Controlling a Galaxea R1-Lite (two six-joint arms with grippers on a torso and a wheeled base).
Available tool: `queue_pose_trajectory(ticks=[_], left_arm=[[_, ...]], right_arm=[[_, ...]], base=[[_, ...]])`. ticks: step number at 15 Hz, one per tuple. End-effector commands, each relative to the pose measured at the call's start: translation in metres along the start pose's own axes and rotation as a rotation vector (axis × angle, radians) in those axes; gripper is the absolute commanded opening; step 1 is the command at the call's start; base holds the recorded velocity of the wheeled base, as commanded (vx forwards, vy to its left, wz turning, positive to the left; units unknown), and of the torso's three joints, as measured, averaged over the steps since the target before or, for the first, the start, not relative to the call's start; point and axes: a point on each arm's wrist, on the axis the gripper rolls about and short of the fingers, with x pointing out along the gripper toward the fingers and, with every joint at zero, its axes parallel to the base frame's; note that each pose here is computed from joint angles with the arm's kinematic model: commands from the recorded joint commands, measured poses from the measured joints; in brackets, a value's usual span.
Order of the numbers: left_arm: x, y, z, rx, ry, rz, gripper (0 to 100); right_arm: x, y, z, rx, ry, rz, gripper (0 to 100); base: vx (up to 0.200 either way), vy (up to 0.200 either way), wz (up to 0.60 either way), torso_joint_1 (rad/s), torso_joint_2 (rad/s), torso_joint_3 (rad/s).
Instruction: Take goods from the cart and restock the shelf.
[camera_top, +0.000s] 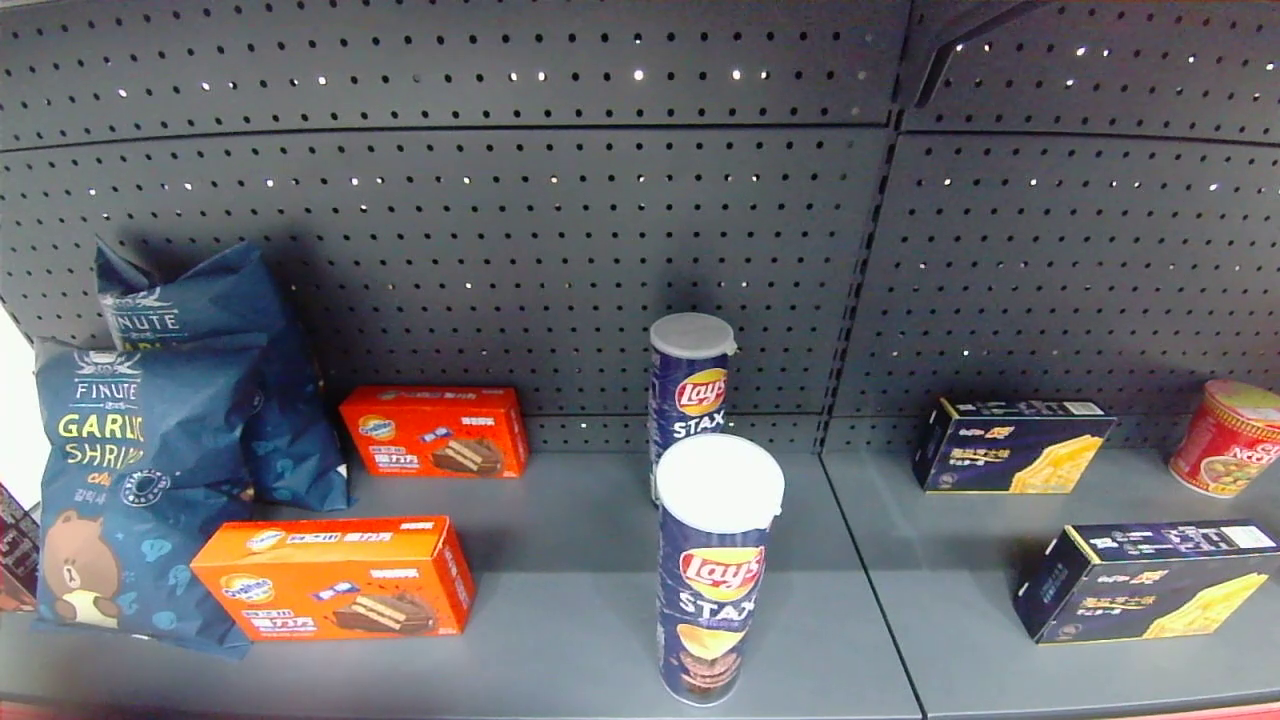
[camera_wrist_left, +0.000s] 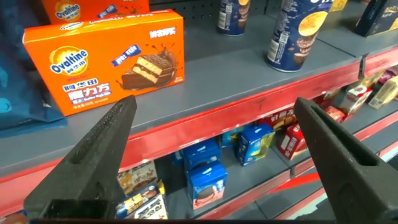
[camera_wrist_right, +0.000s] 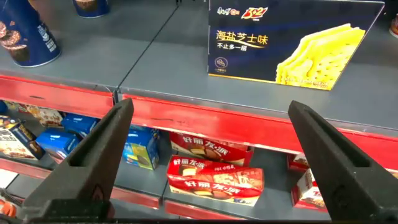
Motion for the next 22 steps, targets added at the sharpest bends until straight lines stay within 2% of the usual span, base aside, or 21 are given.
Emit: queue_pose_trajectory(ticks=[1,10,12,14,15,17,22], left_arm=[[0.0001,0.0000,0.0001,-0.004,0.001,-0.004,100],[0.0001,0.0001,0.0001,-0.007,0.001,-0.001,100],[0.0001,0.0001,0.0002,-0.016,0.001,0.002,100],[0.0001,0.0001,0.0005,-0.048,-0.002,-0.001,100],[0.0001,0.0003,0.0008,-0.081,-0.006,0.008,100],[0.0001,0.0003,0.0011,-0.107,-0.009,0.010,100],[0.0001,0.0002,0.0011,-0.103,-0.008,0.007,100]], right_arm=[[0.0001,0.0000,0.0001,0.000,0.000,0.001,100],[0.0002,0.0000,0.0001,0.000,0.002,0.001,100],[0.0002,0.0000,0.0001,0.000,0.002,0.001,100],[0.0001,0.0000,0.0001,0.000,0.000,0.001,100],[0.0001,0.0000,0.0001,0.000,0.000,0.001,100],[0.0002,0.0000,0.0003,-0.002,0.000,0.002,100],[0.0002,0.0001,0.0003,-0.003,0.000,0.004,100]], base=[[0.000,0.000,0.00,0.000,0.00,0.000],[0.000,0.000,0.00,0.000,0.00,0.000],[0.000,0.000,0.00,0.000,0.00,0.000],[0.000,0.000,0.00,0.000,0.00,0.000],[0.000,0.000,0.00,0.000,0.00,0.000],[0.000,0.000,0.00,0.000,0.00,0.000],[0.000,0.000,0.00,0.000,0.00,0.000]])
